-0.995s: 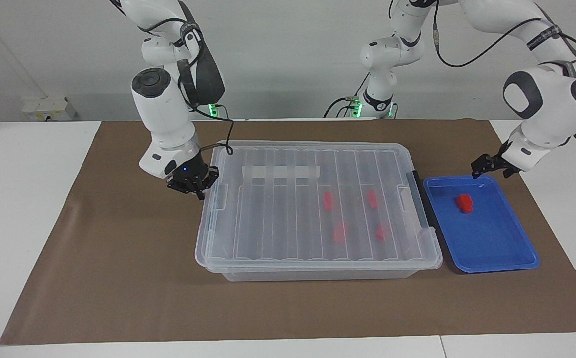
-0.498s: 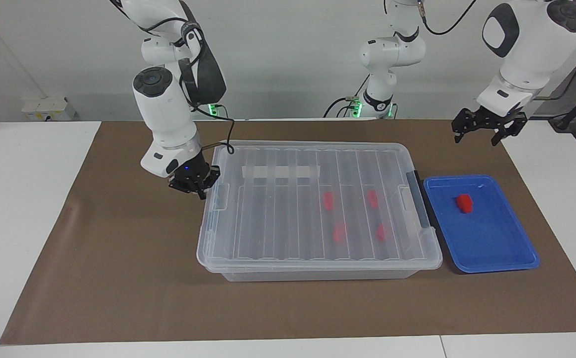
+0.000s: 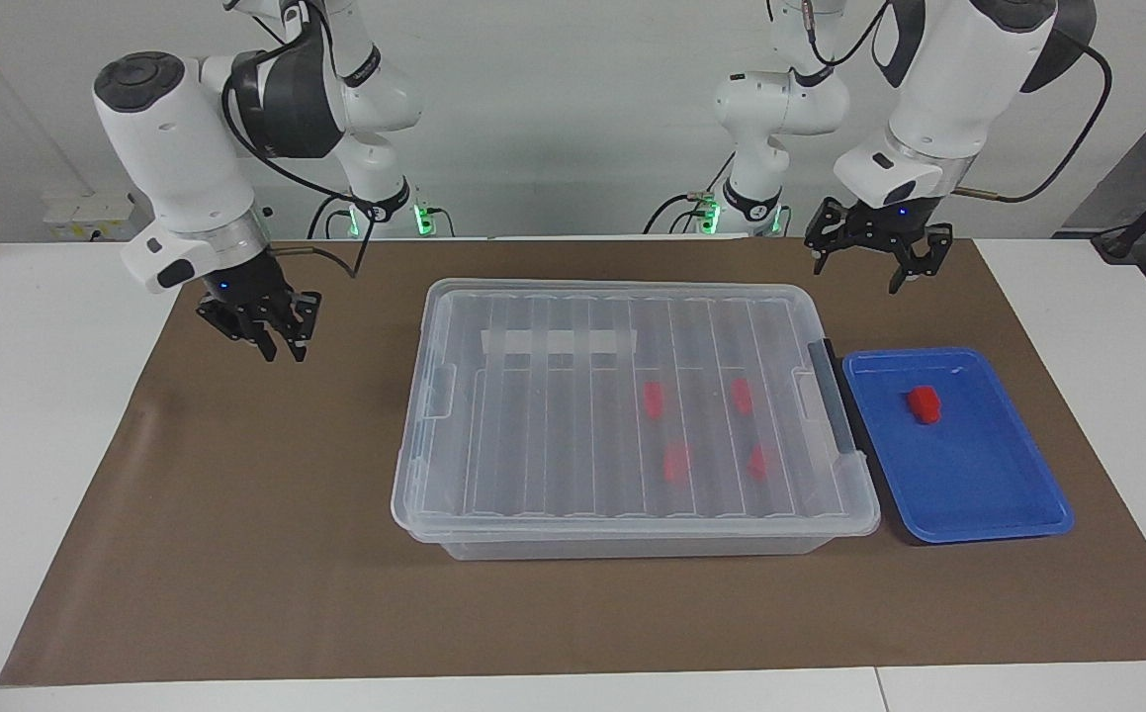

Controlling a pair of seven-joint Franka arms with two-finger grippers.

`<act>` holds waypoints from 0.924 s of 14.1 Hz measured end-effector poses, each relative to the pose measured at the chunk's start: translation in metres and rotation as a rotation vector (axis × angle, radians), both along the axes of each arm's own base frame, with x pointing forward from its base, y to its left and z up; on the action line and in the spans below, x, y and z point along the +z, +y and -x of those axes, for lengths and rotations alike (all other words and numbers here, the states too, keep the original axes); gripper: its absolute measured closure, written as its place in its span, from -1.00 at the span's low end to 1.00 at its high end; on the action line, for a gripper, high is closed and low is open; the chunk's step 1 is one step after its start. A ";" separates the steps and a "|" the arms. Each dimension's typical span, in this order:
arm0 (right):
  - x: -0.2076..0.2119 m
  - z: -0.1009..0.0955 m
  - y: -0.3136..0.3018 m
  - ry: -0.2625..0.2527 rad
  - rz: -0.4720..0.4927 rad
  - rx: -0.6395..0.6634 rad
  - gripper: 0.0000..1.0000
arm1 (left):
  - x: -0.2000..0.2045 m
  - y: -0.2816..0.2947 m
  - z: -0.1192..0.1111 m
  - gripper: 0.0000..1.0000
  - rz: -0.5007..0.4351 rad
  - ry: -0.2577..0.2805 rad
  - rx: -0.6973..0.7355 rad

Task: Place red block in blue tray from box

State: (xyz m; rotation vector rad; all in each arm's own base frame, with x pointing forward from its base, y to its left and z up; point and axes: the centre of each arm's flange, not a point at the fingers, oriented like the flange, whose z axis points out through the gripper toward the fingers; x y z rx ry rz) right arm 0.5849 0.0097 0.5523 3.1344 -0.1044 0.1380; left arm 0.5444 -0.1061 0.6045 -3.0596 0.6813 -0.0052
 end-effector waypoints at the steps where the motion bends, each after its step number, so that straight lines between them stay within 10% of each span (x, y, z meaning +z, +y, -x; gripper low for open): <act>1: 0.007 0.005 -0.006 0.010 0.000 -0.016 -0.21 | -0.008 0.001 -0.006 -1.00 0.004 0.014 0.005; 5: 0.049 0.034 -0.024 0.021 -0.006 -0.069 -1.00 | -0.020 -0.007 -0.030 -1.00 0.013 0.031 -0.001; 13: 0.086 0.037 -0.017 0.038 -0.004 -0.060 -1.00 | -0.014 -0.004 -0.029 -1.00 0.014 0.020 0.003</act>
